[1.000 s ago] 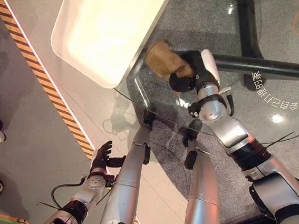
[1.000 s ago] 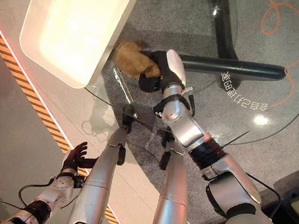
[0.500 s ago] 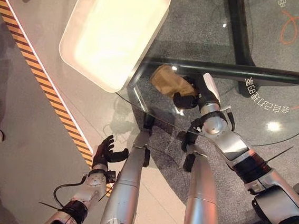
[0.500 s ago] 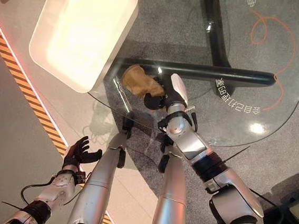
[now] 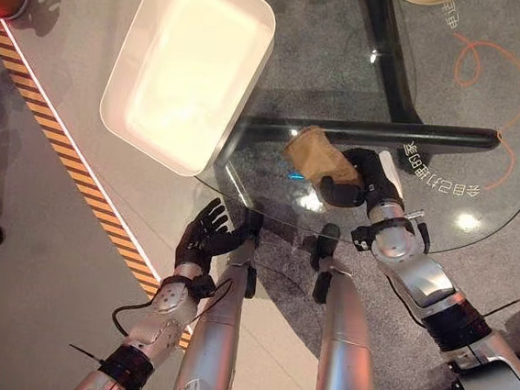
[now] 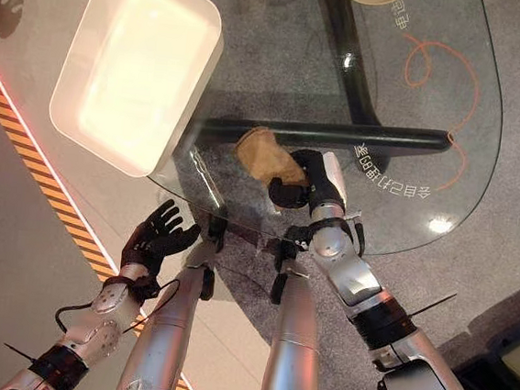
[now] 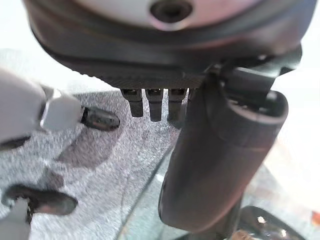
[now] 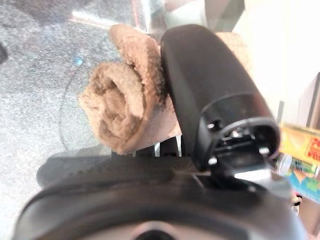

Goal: Wipe the table with a cloth and put it in the basket.

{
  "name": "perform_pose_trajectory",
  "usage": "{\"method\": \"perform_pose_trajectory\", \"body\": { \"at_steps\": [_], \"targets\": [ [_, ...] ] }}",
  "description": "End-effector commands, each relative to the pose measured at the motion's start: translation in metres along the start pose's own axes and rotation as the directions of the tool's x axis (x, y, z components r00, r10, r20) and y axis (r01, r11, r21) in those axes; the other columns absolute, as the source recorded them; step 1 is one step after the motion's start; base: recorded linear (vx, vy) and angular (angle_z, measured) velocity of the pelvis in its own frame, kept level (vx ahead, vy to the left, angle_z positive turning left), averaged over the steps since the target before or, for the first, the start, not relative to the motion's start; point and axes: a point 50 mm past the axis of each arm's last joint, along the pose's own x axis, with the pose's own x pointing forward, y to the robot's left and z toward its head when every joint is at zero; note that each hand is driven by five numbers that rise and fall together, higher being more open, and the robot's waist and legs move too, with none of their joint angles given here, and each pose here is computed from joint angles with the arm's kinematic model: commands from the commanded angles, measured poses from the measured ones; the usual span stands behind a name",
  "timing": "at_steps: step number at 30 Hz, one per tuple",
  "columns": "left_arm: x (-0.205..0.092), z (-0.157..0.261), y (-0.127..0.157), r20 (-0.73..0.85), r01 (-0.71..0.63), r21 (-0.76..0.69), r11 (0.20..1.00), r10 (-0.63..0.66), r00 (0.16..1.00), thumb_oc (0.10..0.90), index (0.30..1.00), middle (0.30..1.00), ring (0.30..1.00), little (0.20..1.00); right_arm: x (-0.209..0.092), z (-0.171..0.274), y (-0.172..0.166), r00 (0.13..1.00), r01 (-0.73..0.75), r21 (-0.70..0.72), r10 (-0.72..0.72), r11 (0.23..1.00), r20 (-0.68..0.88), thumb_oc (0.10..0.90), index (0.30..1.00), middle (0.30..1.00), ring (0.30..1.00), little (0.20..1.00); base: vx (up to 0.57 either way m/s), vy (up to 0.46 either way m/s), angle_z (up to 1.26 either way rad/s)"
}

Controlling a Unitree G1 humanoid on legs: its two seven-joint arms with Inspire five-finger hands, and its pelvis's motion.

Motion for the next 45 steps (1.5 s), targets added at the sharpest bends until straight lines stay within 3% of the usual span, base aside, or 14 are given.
{"method": "perform_pose_trajectory", "body": {
  "at_steps": [1,5,13,20,22,32,39,45],
  "targets": [
    [-0.02,0.003,0.004,0.006,0.043,-0.063,0.997,-0.043,0.999,0.8,0.9,0.9,0.9,0.9,-0.019,0.06,-0.016,0.939,-0.012,0.133,-0.034,0.991,0.343,0.1,0.3,0.3,0.3,0.2,0.0,0.0,0.0],
    [-0.025,0.004,-0.001,-0.007,0.114,-0.125,0.986,-0.116,0.993,0.8,0.9,0.9,0.9,0.9,-0.027,0.058,-0.019,0.932,-0.035,0.193,-0.037,0.981,0.362,0.1,0.3,0.3,0.3,0.2,0.0,0.0,0.0],
    [-0.035,0.005,-0.013,0.014,0.291,-0.362,0.886,-0.307,0.952,0.8,0.9,0.9,0.9,0.9,-0.039,0.053,-0.029,0.915,-0.049,0.282,-0.07,0.958,0.397,0.1,0.3,0.3,0.3,0.2,0.0,0.002,-0.01],
    [-0.046,0.015,-0.02,0.162,0.463,-0.529,0.712,-0.45,0.878,0.8,0.9,0.9,0.9,0.9,-0.052,0.047,-0.031,0.902,-0.091,0.321,-0.059,0.943,0.428,0.1,0.3,0.3,0.3,0.2,0.01,0.017,-0.08],
    [-0.047,0.02,-0.022,0.218,0.504,-0.537,0.677,-0.466,0.858,0.8,0.9,0.9,0.9,0.9,-0.056,0.049,-0.028,0.891,-0.14,0.322,-0.023,0.936,0.454,0.1,0.3,0.3,0.3,0.2,0.01,0.014,-0.05],
    [-0.037,0.048,-0.032,0.344,0.592,-0.477,0.65,-0.482,0.806,0.8,0.9,0.9,0.9,0.9,-0.063,0.064,-0.013,0.809,-0.391,0.353,0.134,0.85,0.572,0.1,0.3,0.3,0.3,0.2,0.02,0.005,-0.03],
    [-0.036,0.053,-0.037,0.347,0.607,-0.46,0.648,-0.498,0.795,0.8,0.9,0.9,0.9,0.9,-0.073,0.074,-0.002,0.728,-0.54,0.344,0.221,0.769,0.649,0.1,0.3,0.3,0.3,0.2,-0.01,-0.006,0.0],
    [-0.031,0.06,-0.046,0.341,0.615,-0.456,0.643,-0.512,0.788,0.8,0.9,0.9,0.9,0.9,-0.077,0.082,0.008,0.671,-0.595,0.277,0.278,0.754,0.687,0.1,0.3,0.3,0.3,0.2,0.01,0.004,-0.01]
  ]
}}
